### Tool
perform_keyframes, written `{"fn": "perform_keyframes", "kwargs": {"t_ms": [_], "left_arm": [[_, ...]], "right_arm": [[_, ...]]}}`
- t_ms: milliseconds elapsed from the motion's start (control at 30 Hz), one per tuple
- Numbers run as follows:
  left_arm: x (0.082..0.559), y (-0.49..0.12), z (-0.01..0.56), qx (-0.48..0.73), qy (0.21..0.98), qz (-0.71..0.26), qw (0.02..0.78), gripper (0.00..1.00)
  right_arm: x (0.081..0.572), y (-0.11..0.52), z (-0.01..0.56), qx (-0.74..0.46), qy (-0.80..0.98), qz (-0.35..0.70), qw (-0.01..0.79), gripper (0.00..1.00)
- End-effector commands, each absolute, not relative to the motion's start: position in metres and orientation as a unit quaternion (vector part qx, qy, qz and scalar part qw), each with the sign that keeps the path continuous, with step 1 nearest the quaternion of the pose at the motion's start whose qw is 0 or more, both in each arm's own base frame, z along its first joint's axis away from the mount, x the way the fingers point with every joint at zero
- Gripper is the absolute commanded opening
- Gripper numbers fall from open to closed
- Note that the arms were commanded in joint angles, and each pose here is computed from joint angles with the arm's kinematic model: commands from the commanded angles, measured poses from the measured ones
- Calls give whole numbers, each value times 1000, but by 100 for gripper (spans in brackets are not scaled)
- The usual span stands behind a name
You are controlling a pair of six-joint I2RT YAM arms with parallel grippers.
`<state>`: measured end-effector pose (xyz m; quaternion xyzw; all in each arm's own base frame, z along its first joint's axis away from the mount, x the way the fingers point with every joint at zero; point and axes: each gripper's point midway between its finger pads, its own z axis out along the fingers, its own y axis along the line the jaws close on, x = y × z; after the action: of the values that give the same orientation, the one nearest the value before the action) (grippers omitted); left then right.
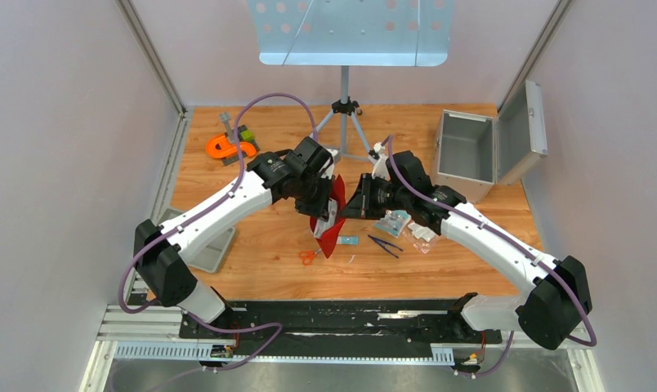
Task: Organize the medicine kit
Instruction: Place the medical item at the medicine pouch.
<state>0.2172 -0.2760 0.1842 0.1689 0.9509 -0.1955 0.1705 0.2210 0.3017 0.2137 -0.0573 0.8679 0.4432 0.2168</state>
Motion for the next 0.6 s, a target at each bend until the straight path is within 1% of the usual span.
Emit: {"fn": "perform_keyframes", "kwargs": {"t_ms": [0,33,67,100,133,200,233,300,400,567], "left_arm": [[225,-298,207,162,938,-235,197,10],[226,-301,208,161,937,-240,198,14],[225,-303,209,161,936,-242,197,20],[225,-304,211,160,936,-245,197,24],[225,-304,212,159,935,-246,198,32],[225,-303,218,160,933,-249,205,38],[224,-302,223,160,931,-252,210,43],[222,-301,232,161,927,-261,217,48],[218,-299,245,161,921,-274,226,50],[214,-291,260,157,916,-280,239,47]], "right_arm": [[231,313,245,-66,842,473,252,0],[231,313,245,-66,842,472,251,0],[231,313,245,-66,842,473,251,0],[231,313,245,-66,842,473,251,0],[231,313,245,-66,842,473,251,0],[231,313,244,-65,843,472,251,0],[231,313,244,-65,843,471,251,0],[231,313,243,-64,843,471,250,0],[231,312,242,-63,844,471,250,0],[230,311,242,-62,844,470,252,0]]}}
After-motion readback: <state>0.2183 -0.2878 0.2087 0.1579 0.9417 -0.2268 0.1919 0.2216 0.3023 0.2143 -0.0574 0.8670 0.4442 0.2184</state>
